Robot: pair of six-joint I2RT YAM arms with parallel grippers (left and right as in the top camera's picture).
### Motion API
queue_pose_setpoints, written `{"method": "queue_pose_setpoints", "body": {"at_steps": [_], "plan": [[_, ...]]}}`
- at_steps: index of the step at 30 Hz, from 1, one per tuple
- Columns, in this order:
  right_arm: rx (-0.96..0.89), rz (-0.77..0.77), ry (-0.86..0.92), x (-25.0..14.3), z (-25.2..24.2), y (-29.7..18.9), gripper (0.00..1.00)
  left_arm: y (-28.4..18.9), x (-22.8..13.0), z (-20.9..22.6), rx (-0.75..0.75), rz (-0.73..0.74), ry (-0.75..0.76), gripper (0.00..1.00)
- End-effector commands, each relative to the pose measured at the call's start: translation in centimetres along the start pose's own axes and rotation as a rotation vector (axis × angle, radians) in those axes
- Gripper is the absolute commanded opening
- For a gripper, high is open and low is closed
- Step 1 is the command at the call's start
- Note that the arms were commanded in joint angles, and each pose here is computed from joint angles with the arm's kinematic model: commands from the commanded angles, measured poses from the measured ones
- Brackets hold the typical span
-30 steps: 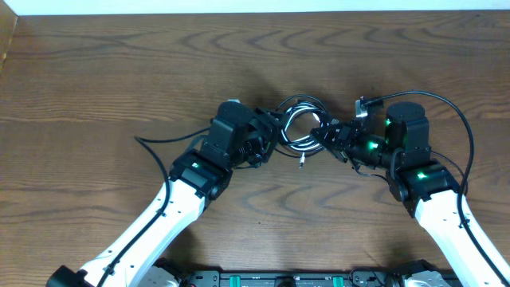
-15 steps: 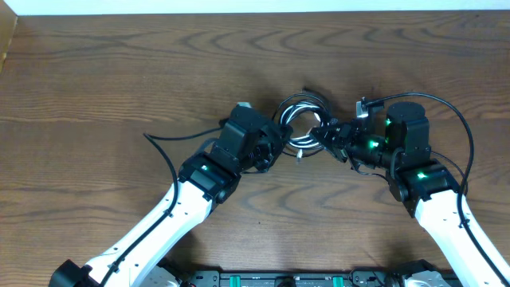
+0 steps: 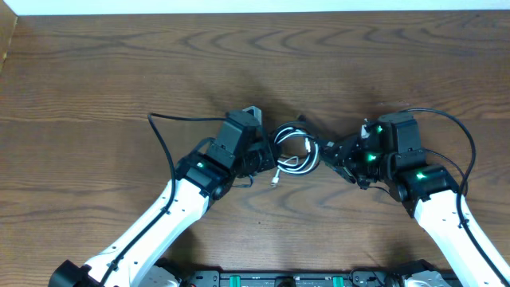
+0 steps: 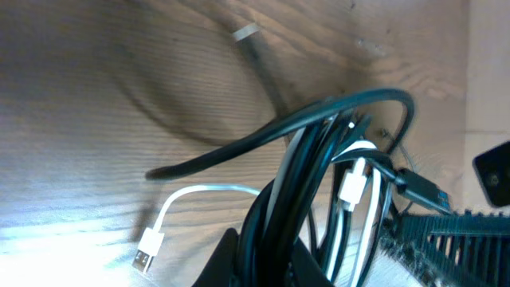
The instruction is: Untangle cables
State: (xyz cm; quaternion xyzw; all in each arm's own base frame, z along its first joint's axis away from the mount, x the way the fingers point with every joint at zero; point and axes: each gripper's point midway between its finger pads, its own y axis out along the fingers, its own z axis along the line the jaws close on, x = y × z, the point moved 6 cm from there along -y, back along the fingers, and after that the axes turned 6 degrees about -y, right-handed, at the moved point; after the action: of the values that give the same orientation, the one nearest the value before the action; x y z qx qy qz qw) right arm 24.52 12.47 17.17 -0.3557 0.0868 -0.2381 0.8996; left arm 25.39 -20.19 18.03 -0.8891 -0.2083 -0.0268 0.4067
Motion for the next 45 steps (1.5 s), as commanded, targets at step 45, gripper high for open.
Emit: {"method": "queue_pose_setpoints", "body": {"at_steps": [45], "plan": [[0.034, 0.0, -0.723, -1.4, 2.4, 3.8, 0.26, -3.1, -1.6, -1.7, -0.479, 0.313, 0.503, 0.08]]}}
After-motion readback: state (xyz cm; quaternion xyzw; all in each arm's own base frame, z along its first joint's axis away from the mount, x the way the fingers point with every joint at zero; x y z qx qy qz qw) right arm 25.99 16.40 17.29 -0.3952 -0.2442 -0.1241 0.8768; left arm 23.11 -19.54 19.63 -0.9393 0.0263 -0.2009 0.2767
